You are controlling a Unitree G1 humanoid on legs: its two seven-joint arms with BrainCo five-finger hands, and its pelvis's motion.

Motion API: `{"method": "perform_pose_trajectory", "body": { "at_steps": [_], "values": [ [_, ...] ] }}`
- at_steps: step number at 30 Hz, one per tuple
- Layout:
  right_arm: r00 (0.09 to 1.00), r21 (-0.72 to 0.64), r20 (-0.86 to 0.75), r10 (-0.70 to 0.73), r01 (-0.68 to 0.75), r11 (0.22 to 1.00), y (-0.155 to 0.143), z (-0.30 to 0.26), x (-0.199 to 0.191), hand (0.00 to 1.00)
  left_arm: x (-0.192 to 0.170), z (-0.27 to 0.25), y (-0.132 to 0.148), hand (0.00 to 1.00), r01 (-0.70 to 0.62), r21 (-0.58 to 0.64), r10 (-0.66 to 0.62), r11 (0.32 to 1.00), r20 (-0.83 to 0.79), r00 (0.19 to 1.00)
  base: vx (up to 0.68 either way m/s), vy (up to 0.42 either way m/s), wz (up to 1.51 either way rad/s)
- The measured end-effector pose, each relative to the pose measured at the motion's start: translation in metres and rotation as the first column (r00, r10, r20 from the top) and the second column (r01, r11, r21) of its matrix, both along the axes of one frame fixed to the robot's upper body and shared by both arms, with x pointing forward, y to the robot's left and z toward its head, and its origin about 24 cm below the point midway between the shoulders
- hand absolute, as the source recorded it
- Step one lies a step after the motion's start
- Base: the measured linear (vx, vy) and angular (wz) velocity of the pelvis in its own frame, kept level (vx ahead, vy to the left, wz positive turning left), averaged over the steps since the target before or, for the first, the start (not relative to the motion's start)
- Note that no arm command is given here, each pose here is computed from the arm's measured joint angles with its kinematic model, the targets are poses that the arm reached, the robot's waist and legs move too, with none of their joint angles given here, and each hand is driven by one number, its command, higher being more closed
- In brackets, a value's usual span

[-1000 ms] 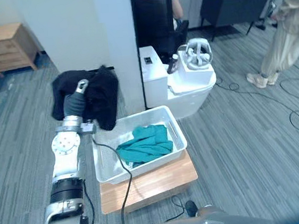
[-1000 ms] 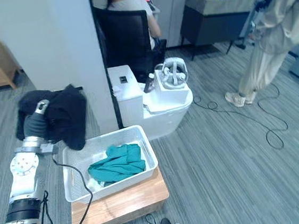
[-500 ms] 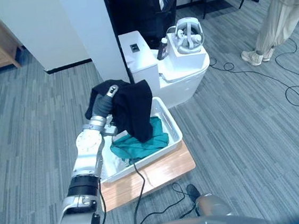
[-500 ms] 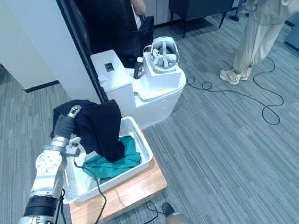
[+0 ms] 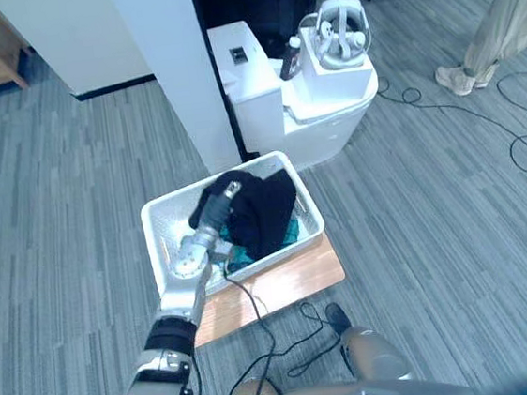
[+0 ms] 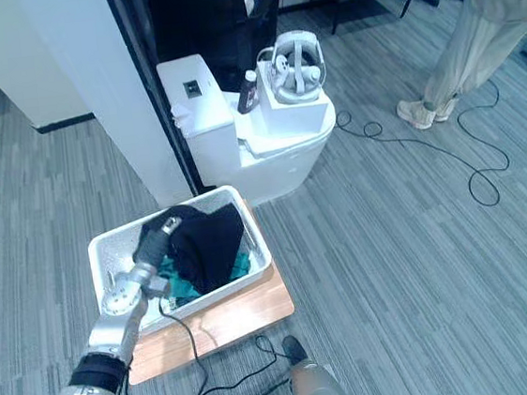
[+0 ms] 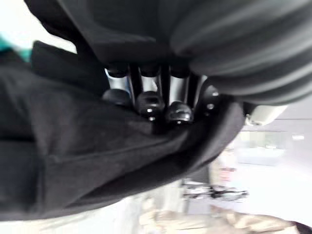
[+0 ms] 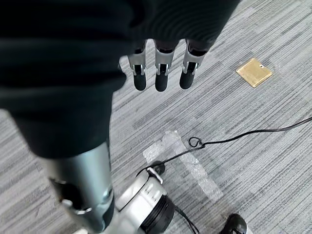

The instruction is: Tidy the bed and pick cloth on bed and put in laundry

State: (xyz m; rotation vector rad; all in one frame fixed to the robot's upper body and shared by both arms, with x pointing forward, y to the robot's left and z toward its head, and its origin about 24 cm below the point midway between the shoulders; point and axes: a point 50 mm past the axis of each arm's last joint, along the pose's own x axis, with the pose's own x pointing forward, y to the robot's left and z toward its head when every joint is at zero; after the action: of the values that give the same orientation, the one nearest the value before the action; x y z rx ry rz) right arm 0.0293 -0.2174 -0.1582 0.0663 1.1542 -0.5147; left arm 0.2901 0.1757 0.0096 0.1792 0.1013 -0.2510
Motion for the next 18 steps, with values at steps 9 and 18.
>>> {"method": "perform_pose_trajectory", "body": {
  "at_steps": [9,18],
  "values": [
    [0.998,-0.021,0.037,0.051,-0.05,0.999,-0.002,0.003,0.018,0.0,-0.004,-0.023,0.019,1.0,-0.114,0.182,0.13,0.977,-0.081,0.988,-0.01,0.004,-0.02],
    [0.995,-0.048,0.073,0.069,-0.065,0.997,-0.006,0.006,0.032,0.0,-0.001,-0.025,0.024,0.0,-0.095,0.398,0.131,0.912,-0.063,0.989,0.0,0.005,-0.04]
  ]
}}
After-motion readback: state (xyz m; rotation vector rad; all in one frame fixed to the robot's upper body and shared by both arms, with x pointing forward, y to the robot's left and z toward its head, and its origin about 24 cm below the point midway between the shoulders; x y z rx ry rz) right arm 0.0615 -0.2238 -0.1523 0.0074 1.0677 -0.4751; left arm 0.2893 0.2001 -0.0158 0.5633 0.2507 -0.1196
